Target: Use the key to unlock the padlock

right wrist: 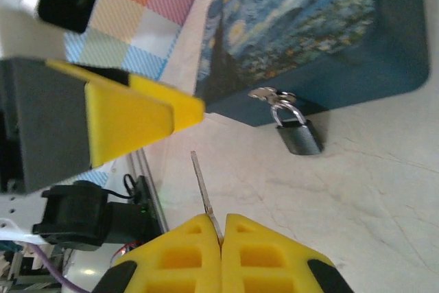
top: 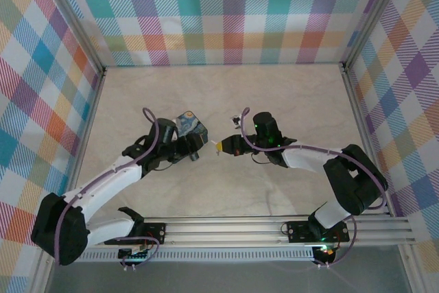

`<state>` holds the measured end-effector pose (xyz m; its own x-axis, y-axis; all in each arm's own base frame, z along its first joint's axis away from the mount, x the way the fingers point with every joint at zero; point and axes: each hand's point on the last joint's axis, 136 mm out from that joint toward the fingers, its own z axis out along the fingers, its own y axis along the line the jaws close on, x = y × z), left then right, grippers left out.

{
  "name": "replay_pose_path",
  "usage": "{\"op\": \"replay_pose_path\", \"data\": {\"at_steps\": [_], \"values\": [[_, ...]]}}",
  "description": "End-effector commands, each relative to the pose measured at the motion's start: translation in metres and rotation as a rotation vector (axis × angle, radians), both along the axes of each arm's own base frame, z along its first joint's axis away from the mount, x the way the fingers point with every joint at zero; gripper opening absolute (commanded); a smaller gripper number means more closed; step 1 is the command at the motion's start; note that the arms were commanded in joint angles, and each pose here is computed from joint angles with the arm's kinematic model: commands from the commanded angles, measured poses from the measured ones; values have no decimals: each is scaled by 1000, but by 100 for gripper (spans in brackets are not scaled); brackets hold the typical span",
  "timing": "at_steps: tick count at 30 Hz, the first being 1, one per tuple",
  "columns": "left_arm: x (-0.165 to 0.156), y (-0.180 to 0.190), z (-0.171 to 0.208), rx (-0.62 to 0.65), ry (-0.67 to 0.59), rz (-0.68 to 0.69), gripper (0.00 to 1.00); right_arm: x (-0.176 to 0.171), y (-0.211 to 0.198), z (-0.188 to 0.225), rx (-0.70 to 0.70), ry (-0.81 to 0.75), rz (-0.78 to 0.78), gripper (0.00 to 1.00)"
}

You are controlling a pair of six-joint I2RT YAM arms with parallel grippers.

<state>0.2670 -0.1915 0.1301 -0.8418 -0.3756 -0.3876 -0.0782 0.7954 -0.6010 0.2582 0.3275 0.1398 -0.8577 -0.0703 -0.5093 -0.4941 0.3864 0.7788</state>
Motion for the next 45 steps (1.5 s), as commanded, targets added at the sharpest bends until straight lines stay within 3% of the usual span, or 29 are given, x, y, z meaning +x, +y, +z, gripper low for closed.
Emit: {"op": "replay_pose_path", "data": {"at_steps": [1,7,12,18,33,38,41,45], "values": [[-17,28,-39,203,44,173,72,8,-15,-13,-97,-11,-40,0],[-10,9,-71,373,38,183,72,6,-24,-21,-145,7,-51,0],[5,15,-79,437,14,268,72,-3,-30,-14,-147,-16,-41,0],[19,9,-90,495,10,272,68,-13,-35,-12,-153,-27,-24,0],[44,3,-108,621,8,305,36,-19,-34,-16,-139,6,-3,0],[46,3,-97,607,32,261,12,-21,-36,-22,-149,24,-5,0],[45,6,-79,559,51,245,11,-25,-34,-25,-141,47,4,0],[42,2,-51,386,105,209,11,-28,-25,-26,-146,48,10,0]]}}
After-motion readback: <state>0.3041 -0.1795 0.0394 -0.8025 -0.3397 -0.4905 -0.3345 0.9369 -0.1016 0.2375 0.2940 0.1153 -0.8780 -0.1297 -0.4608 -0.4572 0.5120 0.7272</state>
